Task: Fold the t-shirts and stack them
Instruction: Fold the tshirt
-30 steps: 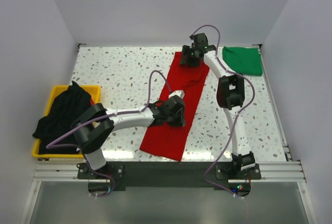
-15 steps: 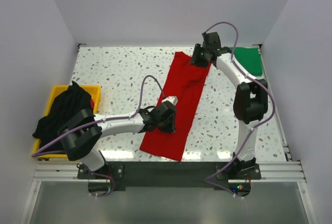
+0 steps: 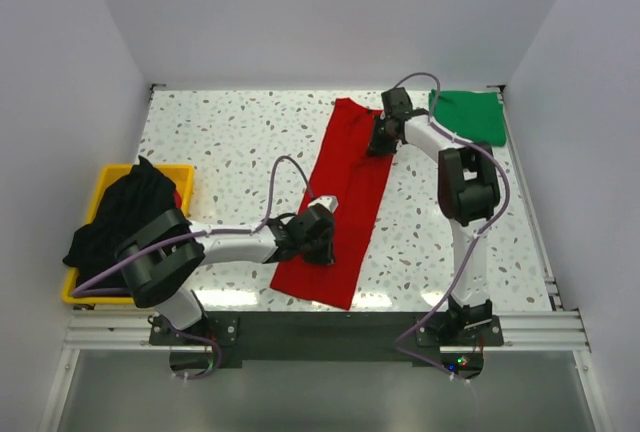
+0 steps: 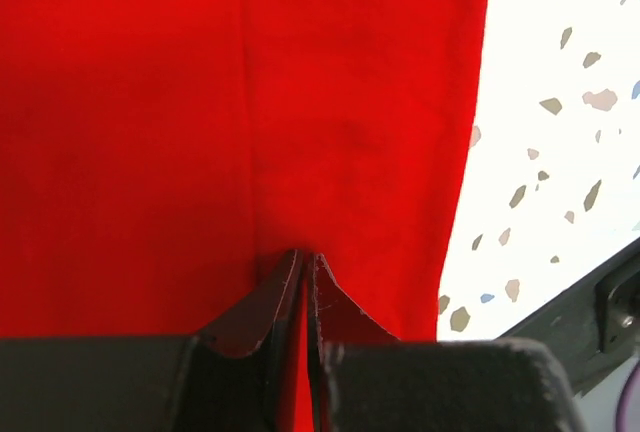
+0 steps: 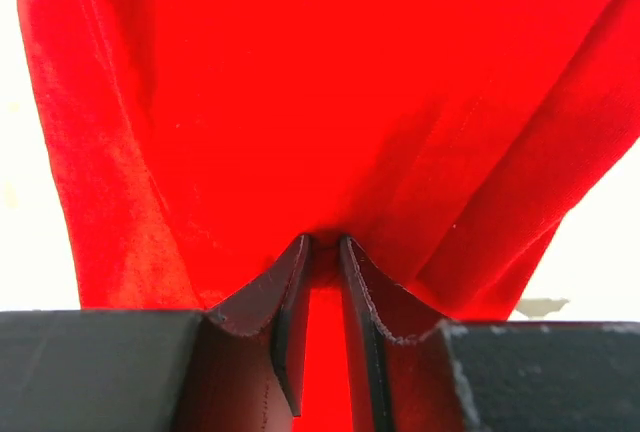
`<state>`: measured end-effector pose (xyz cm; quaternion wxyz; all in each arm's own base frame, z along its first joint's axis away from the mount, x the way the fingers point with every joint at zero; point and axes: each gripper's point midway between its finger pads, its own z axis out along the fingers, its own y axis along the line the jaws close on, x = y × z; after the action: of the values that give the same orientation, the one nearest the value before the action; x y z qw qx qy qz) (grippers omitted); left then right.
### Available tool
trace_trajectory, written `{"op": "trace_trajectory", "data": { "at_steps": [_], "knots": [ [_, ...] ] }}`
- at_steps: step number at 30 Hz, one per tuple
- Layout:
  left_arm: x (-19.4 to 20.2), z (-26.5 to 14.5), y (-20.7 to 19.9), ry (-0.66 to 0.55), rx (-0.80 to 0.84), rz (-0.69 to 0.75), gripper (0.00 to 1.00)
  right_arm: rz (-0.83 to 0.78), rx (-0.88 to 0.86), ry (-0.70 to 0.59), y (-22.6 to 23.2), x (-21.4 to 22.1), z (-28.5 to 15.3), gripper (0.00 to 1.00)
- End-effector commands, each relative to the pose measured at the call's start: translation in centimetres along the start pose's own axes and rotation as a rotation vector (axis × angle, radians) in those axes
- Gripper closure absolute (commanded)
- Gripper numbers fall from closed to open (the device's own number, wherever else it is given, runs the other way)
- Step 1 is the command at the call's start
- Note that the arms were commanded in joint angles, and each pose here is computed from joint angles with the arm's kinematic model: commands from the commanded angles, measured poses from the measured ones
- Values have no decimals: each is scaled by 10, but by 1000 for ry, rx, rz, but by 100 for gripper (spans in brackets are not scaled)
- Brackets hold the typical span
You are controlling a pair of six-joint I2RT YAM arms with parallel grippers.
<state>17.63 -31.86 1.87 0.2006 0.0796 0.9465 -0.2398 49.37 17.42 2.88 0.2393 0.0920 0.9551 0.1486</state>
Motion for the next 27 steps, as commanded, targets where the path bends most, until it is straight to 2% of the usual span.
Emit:
{"op": "trace_trajectory", "data": {
  "at_steps": [1,6,12,17,18,22,23,24,25,26,27],
  "knots": [
    [-8,11,-25,-9,74,-24,90,-20,35,-27,-4,-15,17,78],
    [-23,35,-36,14,84,-55,90,-36,53,-21,-7,-25,53,78],
    [-60,54,-48,-2,135,-92,90,-54,-13,-71,18,-62,60,75],
    [-92,39,-70,-68,198,-32,85,-76,-103,-156,48,-100,14,61],
    [-88,35,-68,-50,177,-22,84,-71,-124,-171,54,-106,1,58],
    [-101,20,-75,-77,193,20,78,-62,-179,-209,74,-118,-62,51],
    [-106,11,-78,-94,201,26,78,-59,-193,-256,80,-127,-100,50],
    [-105,6,-76,-94,189,30,78,-13,-200,-255,81,-123,-113,50],
    [-106,1,-75,-101,181,35,77,19,-209,-219,76,-103,-108,50],
    [-107,-10,-68,-119,155,40,76,58,-348,-275,104,-107,-151,50],
    [-105,-15,-64,-120,138,41,75,104,-350,-193,93,-67,-138,50]
  ]
}}
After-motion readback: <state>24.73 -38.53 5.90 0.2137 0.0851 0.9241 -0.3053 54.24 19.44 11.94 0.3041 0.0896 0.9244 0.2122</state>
